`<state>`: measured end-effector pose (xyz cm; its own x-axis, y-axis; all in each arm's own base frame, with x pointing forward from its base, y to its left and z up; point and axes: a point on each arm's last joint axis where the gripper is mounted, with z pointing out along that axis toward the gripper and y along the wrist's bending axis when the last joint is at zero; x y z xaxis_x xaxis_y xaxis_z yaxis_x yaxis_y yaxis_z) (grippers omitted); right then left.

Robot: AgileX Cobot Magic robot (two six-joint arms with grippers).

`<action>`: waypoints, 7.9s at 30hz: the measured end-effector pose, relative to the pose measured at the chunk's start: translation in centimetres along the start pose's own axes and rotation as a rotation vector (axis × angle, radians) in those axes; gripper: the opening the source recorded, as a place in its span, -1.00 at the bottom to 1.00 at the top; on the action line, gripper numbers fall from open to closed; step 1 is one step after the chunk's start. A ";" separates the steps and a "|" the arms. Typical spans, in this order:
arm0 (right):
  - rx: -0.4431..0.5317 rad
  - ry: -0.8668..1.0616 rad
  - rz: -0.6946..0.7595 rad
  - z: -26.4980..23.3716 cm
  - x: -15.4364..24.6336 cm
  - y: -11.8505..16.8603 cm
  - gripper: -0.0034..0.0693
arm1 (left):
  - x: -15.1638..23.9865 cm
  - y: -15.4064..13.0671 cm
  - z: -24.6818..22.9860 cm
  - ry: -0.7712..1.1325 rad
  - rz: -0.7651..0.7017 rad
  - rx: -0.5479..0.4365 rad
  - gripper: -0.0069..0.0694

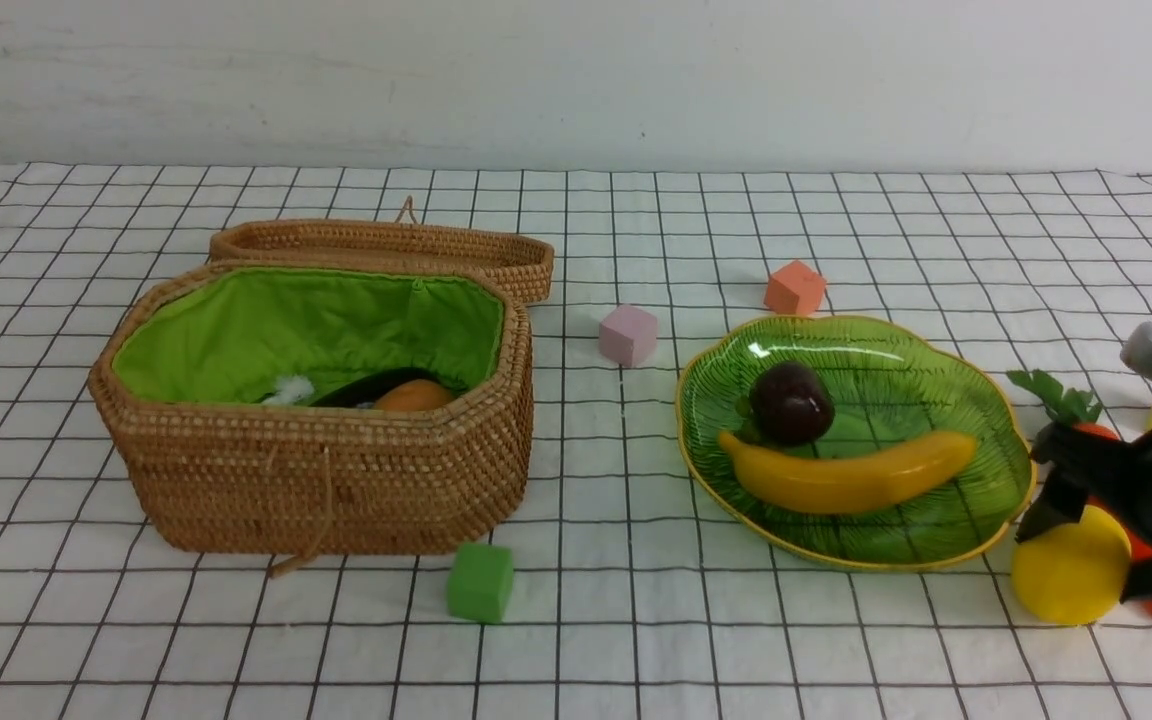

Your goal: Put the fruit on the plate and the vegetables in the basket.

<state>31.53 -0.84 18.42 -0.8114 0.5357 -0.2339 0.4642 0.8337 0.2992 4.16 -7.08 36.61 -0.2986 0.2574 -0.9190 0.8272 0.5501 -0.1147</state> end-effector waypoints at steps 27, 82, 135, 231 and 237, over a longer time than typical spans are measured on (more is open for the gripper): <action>0.045 0.161 -0.165 1.0 -0.6 0.4 0.79 | 0.1 -0.1 0.0 0.011 -0.005 0.006 -0.83; 0.095 -0.113 -0.276 -6.3 -5.8 -1.9 0.17 | -0.9 0.0 0.0 -0.101 -0.036 0.004 -0.80; -0.778 -0.433 -1.446 -9.0 11.4 34.3 -0.09 | -0.2 4.1 -1.0 -0.082 -0.267 -0.466 -0.77; -0.313 -0.835 -0.469 -8.2 22.6 -11.1 -0.82 | 15.2 4.1 2.9 -0.279 -0.271 -0.307 -0.79; -0.313 -0.835 -0.469 -8.2 22.6 -11.1 -0.80 | 15.2 4.1 2.9 -0.278 -0.272 -0.307 -0.77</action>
<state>5.12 0.92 17.41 -0.3234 0.1856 -0.9279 -0.0498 0.9759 0.2126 4.37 -3.24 21.03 -0.3110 -0.1265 -0.9420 0.5463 0.7872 -0.2861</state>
